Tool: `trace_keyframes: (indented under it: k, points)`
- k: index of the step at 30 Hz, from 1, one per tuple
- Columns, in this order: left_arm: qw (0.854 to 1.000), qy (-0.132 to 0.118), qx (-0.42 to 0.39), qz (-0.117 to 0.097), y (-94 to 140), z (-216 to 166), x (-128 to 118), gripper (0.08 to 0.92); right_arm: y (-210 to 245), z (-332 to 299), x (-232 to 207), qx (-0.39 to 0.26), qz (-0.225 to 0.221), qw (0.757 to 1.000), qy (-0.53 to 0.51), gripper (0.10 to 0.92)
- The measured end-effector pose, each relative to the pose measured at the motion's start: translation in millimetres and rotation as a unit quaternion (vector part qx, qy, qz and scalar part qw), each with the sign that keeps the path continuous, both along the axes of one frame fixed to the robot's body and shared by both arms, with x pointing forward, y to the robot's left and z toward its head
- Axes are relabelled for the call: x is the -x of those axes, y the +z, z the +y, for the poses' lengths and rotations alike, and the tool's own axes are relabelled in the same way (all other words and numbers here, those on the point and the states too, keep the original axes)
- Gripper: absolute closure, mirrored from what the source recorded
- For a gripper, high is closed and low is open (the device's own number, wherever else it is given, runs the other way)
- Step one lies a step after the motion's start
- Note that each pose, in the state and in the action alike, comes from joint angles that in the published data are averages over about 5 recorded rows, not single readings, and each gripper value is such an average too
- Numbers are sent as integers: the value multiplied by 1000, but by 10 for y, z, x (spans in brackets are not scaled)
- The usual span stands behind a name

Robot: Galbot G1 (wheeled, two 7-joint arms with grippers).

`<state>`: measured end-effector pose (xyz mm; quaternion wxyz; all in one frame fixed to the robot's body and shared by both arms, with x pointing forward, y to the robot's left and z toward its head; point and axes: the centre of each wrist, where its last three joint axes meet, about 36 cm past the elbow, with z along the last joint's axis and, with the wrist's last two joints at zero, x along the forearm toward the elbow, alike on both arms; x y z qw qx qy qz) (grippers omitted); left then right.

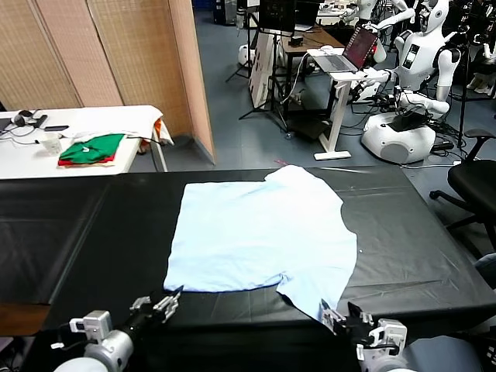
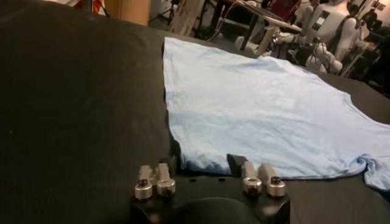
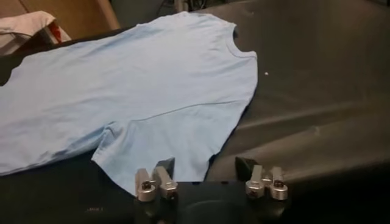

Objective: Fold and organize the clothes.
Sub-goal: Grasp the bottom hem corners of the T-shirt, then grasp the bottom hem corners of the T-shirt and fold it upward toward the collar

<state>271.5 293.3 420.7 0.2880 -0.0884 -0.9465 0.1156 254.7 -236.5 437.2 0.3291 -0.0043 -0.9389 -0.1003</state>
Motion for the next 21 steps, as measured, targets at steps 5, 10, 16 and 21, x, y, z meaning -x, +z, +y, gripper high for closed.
trace_keyframes:
  k: [5, 10, 16, 21]
  points:
    - [1000, 4, -3, 2, -14, -9, 22, 812, 137, 9, 97, 8, 1, 1000, 3, 881]
    - [1000, 17, -13, -1, 33, 5, 76, 855, 304, 48, 240, 16, 1, 1000, 5, 881]
    - [999, 33, -25, -3, 152, 43, 233, 854, 394, 77, 372, 21, 9, 1000, 10, 881]
    - [998, 48, -42, -7, 255, 65, 394, 854, 408, 74, 383, 21, 7, 1000, 13, 881]
